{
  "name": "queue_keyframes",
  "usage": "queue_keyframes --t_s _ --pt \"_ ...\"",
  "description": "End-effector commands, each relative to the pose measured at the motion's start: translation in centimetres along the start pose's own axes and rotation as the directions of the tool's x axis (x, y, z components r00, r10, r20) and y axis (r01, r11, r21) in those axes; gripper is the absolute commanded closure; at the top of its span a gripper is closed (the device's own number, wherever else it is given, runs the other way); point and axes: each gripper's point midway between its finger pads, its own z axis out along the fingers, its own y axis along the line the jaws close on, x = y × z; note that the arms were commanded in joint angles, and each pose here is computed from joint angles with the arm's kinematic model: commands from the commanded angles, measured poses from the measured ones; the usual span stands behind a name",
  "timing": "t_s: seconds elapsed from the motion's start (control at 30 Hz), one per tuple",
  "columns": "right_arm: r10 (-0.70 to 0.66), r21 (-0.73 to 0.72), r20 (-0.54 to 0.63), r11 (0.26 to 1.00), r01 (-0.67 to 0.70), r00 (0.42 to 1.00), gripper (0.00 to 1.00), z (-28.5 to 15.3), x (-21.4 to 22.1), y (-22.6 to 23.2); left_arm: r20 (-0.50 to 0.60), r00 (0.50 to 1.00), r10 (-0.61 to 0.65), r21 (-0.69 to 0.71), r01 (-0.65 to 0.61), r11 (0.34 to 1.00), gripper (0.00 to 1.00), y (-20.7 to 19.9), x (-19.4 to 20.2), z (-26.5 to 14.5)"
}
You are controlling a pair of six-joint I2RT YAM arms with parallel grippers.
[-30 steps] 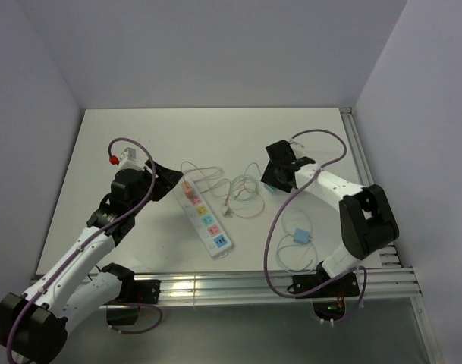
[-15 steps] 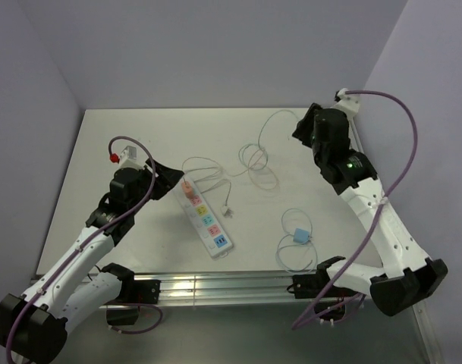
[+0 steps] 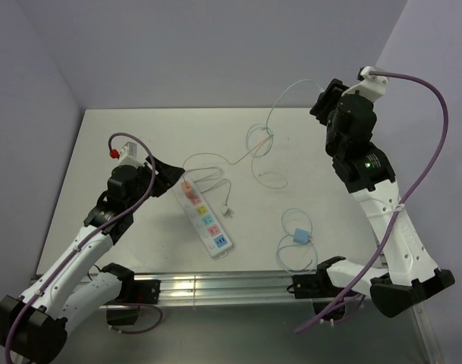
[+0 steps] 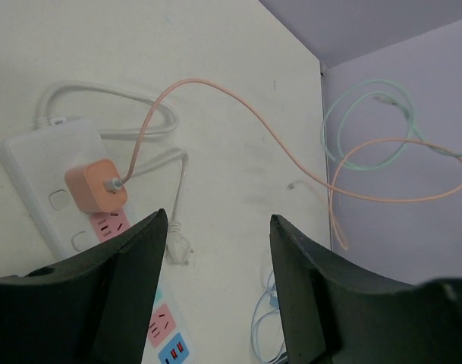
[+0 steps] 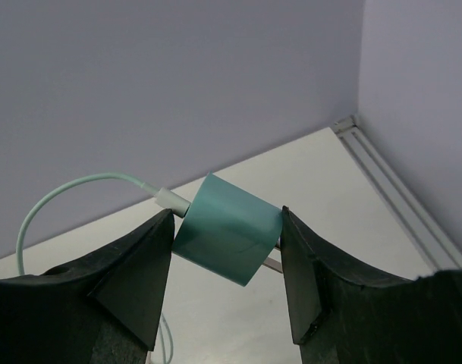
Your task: Insert the plug
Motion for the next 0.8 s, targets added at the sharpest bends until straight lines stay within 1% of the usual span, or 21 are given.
queue_keyframes --t_s 0.0,0.03,0.07,0.1,0.13,0.2,0.27,0.37,0.4,0.43,0.47,0.5,0.53,0.57,0.6,0.63,0.67,0.73,0.77 --pt "-0.018 0.172 0.018 0.985 0.015 1.000 1.00 1.0 -0.4 -3.3 0.022 0.999 0.039 0.062 -0.040 0.997 0.38 -2.2 -1.2 -0.9" --pt "-0.029 0.287 0.042 0.958 0.016 0.999 1.00 1.1 -1.0 -5.7 0.022 0.999 0.038 0.062 -0.039 0.997 0.38 -2.3 -1.2 -0.9" --pt "-0.050 0.322 0.053 0.946 0.031 0.997 1.00 1.0 -1.5 -6.6 0.019 0.999 0.038 0.061 -0.039 0.997 0.38 -2.2 -1.1 -0.9" --pt "-0.045 0.407 0.102 0.914 0.000 0.994 1.00 0.4 -3.1 -9.1 0.011 0.999 0.038 0.063 -0.039 0.997 0.38 -2.2 -0.9 -0.8" --pt "-0.045 0.407 0.103 0.913 -0.001 0.994 1.00 0.4 -3.1 -9.1 0.013 0.999 0.038 0.066 -0.039 0.997 0.38 -2.3 -1.0 -0.9" --pt "-0.041 0.443 0.146 0.896 -0.028 0.988 1.00 -0.2 -4.5 -10.6 0.004 0.999 0.038 0.065 -0.038 0.997 0.39 -2.2 -0.8 -0.8" --pt "-0.033 0.437 0.162 0.899 -0.042 0.986 1.00 -0.5 -5.1 -10.7 -0.001 0.999 0.039 0.073 -0.039 0.997 0.39 -2.3 -0.7 -0.7" --pt "0.004 0.354 0.097 0.934 -0.039 0.995 1.00 0.7 -3.3 -9.0 -0.012 0.999 0.047 0.111 -0.045 0.993 0.40 -3.1 -0.6 -0.7" --pt "0.005 0.331 0.043 0.944 -0.018 0.999 1.00 1.1 -1.9 -8.6 -0.018 0.999 0.050 0.126 -0.047 0.991 0.40 -3.4 -0.5 -0.8" --pt "0.016 0.267 -0.013 0.964 -0.012 1.000 1.00 1.8 -0.4 -7.3 -0.026 0.998 0.056 0.147 -0.051 0.988 0.40 -3.7 -0.3 -0.8" --pt "0.044 0.240 -0.066 0.970 -0.026 0.997 1.00 2.7 1.5 -6.4 -0.019 0.998 0.064 0.185 -0.059 0.981 0.41 -4.5 -0.5 -0.8" --pt "0.045 0.219 -0.140 0.976 -0.013 0.989 1.00 2.9 3.9 -6.1 -0.041 0.996 0.074 0.241 -0.062 0.969 0.41 -5.4 -0.1 -1.0" --pt "0.053 0.193 -0.187 0.981 -0.017 0.981 1.00 3.2 5.5 -5.5 -0.052 0.996 0.076 0.268 -0.060 0.962 0.42 -5.8 0.2 -1.1" --pt "0.092 0.147 -0.254 0.988 -0.055 0.963 1.00 3.6 7.6 -4.4 -0.039 0.996 0.083 0.324 -0.066 0.944 0.43 -6.9 0.0 -1.2" --pt "0.091 0.127 -0.307 0.991 -0.054 0.947 1.00 3.8 10.1 -4.2 -0.075 0.992 0.102 0.385 -0.065 0.921 0.44 -7.9 0.7 -1.6" --pt "0.101 0.098 -0.350 0.993 -0.071 0.931 1.00 3.7 11.7 -3.6 -0.086 0.990 0.108 0.418 -0.063 0.906 0.44 -8.6 1.0 -1.8" --pt "0.130 0.075 -0.424 0.991 -0.109 0.896 1.00 3.5 14.6 -3.0 -0.102 0.987 0.123 0.451 -0.064 0.890 0.45 -9.3 1.4 -1.7" --pt "0.158 0.045 -0.483 0.987 -0.156 0.861 1.00 3.2 16.9 -2.1 -0.121 0.978 0.172 0.537 -0.082 0.840 0.46 -11.9 2.3 -2.2" --pt "0.183 0.034 -0.545 0.980 -0.196 0.818 1.00 2.6 19.2 -1.5 -0.148 0.971 0.187 0.540 -0.080 0.838 0.46 -12.2 3.2 -1.6"
